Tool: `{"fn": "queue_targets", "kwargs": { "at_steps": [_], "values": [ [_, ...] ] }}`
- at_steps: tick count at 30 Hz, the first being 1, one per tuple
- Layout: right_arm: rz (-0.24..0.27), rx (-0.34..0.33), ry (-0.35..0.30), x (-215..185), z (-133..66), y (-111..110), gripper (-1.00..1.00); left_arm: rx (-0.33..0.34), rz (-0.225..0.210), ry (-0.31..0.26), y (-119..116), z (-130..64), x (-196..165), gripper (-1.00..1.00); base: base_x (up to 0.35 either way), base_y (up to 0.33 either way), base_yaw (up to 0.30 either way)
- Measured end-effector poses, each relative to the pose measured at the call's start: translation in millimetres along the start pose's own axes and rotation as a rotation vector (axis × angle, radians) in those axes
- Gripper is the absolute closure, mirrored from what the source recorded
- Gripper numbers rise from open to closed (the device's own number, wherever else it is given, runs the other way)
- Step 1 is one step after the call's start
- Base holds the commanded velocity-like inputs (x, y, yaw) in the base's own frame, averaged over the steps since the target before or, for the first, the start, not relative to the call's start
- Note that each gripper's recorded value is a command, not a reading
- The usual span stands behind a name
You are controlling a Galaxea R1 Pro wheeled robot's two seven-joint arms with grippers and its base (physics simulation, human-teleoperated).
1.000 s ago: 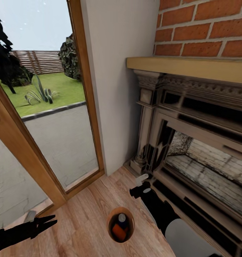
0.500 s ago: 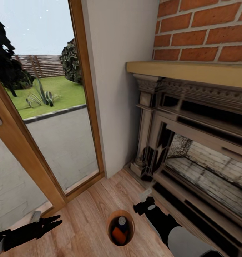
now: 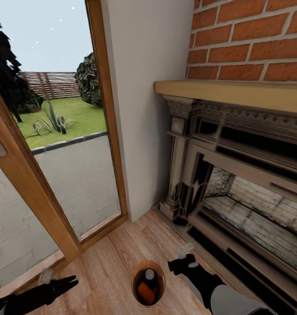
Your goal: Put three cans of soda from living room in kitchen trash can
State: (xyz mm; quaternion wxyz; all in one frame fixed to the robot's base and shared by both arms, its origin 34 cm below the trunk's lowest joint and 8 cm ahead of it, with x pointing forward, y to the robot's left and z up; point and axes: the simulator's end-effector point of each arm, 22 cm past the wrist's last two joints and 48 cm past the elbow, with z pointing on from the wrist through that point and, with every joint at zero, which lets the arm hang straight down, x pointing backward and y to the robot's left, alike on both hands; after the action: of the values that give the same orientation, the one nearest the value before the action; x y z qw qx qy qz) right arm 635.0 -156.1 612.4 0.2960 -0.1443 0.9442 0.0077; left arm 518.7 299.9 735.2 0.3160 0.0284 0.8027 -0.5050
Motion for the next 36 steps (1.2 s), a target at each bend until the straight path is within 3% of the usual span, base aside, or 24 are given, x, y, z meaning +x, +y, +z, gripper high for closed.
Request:
{"fn": "queue_targets", "kwargs": {
  "at_steps": [3,12,20,25,29,36],
  "values": [
    [0.040,0.015,-0.019,7.7,-1.3,-12.1,-1.00,-0.011,-0.015,0.020,2.9,-2.9,24.8,-1.00,0.000,0.000,0.000],
    [0.148,0.049,0.033,44.7,-5.8,-34.0,-1.00,-0.030,-0.023,0.065,3.3,-10.2,67.9,-1.00,0.000,0.000,0.000],
    [0.168,0.083,0.096,78.7,-12.0,-52.8,-1.00,-0.038,0.011,0.139,2.2,-15.5,94.2,-1.00,0.000,0.000,0.000],
    [0.169,0.101,0.140,102.7,-17.5,-62.6,-1.00,-0.092,0.030,0.180,13.1,-18.4,102.8,-1.00,0.000,0.000,0.000],
    [0.188,0.103,0.179,130.8,-23.6,-59.0,-1.00,-0.127,0.039,0.189,19.9,-19.9,103.7,-1.00,0.000,0.000,0.000],
    [0.220,0.101,0.236,175.2,-35.0,-48.3,-1.00,-0.130,0.047,0.186,18.5,-16.3,102.9,-1.00,0.000,0.000,0.000]
  ]
}}
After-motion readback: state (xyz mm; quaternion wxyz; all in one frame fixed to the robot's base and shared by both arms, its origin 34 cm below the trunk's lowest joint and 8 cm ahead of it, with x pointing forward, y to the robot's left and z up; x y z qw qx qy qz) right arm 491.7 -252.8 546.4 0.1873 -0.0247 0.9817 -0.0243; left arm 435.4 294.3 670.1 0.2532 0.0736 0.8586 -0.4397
